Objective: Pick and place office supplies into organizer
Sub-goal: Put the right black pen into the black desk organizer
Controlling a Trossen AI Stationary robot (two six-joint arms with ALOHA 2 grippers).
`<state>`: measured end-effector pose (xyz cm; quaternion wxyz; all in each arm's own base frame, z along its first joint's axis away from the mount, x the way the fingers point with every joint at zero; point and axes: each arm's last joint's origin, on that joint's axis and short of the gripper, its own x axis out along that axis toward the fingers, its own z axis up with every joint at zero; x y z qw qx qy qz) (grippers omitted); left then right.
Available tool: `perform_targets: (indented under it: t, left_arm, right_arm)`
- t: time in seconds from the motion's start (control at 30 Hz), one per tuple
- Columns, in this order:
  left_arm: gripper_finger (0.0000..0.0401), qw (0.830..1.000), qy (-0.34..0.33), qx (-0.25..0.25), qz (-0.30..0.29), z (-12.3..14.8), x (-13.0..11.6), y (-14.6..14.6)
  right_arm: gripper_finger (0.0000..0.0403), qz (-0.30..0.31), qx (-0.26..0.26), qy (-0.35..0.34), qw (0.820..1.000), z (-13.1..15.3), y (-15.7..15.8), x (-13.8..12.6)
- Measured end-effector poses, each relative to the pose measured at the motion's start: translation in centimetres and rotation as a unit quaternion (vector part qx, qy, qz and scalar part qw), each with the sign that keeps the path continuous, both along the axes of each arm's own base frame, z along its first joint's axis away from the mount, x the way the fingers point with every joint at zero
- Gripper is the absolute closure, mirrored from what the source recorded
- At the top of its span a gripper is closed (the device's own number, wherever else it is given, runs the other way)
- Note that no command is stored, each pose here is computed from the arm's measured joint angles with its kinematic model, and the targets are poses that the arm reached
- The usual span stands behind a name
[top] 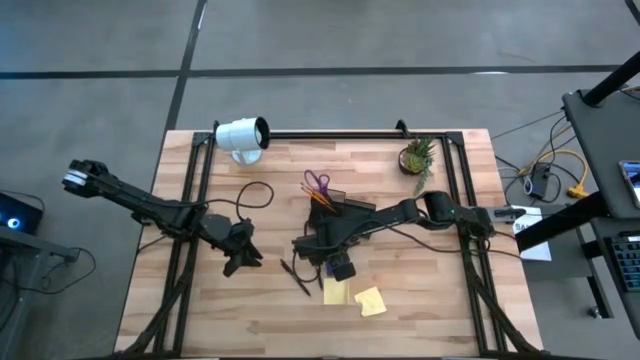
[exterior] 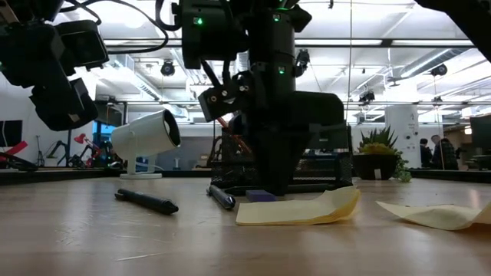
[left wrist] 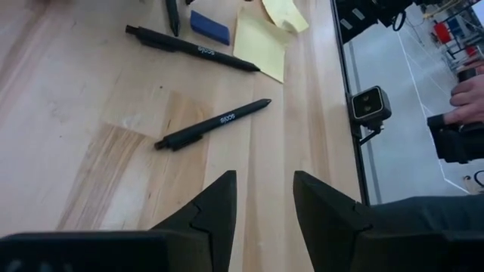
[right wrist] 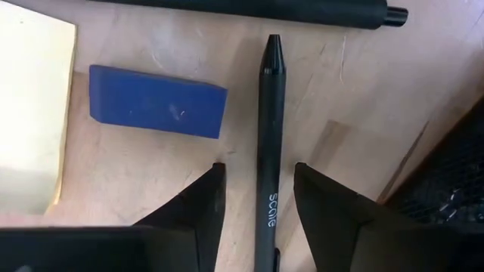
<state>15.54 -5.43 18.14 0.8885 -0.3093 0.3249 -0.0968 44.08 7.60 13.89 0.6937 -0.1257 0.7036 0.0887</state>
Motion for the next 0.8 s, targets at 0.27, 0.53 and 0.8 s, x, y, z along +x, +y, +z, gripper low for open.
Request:
perform_targets:
  t: [0.27,0.53,0.8]
  left_arm:
    - [0.0285,1.000,-0.001,0.000,0.000,0.0,0.0,0.0]
    - [0.0285,1.000,-0.004,-0.001,0.000,0.1,0.0,0.0]
    - [0.0285,1.000,-0.015,-0.005,-0.001,0.3,0.1,0.0]
  right_arm:
    - [0.0319,0.023,0.002,0.000,1.000,-0.1,0.0,0.0]
    - [0.0371,0.030,-0.001,-0.005,1.000,-0.4,0.0,0.1]
    - [0.0376,0.022,-0.010,0.002,1.000,0.8,0.2,0.4]
